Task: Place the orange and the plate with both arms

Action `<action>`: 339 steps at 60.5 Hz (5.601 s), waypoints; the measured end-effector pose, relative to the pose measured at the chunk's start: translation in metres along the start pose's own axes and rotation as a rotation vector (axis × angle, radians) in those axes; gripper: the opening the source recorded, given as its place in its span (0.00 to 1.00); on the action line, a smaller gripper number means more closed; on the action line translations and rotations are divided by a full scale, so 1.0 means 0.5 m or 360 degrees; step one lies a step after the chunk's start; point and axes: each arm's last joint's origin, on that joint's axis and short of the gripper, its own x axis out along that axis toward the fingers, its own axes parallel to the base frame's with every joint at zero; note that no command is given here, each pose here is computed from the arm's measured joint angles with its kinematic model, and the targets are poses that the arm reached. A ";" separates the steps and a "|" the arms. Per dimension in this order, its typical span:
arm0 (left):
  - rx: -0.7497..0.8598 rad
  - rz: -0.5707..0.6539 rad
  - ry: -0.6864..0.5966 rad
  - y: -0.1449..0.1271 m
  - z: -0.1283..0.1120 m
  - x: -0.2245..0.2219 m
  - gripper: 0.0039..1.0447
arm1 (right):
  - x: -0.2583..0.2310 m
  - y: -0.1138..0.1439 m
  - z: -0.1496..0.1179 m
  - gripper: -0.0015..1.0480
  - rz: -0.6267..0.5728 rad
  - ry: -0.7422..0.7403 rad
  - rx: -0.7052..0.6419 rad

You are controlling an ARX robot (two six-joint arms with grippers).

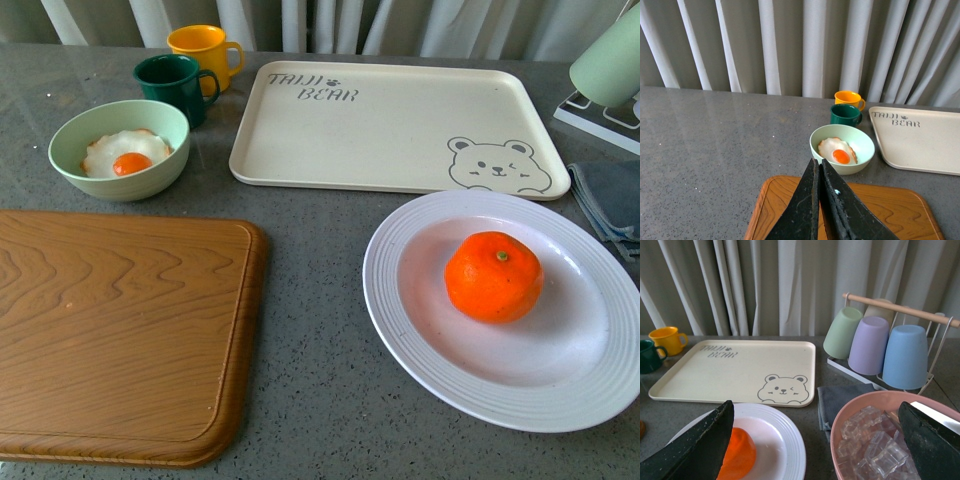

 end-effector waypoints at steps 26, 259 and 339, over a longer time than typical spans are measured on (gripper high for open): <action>0.0001 -0.0001 0.0000 0.000 0.000 0.000 0.79 | 0.000 0.000 0.000 0.91 0.0000 0.0000 -0.0001; 0.0004 -0.0001 0.0000 0.000 0.000 0.000 0.92 | 0.191 0.062 -0.157 0.04 0.0014 0.1334 0.1247; 0.0004 -0.0001 0.0000 0.000 0.000 0.000 0.92 | 0.639 0.173 -0.115 0.04 0.0217 0.1045 0.1440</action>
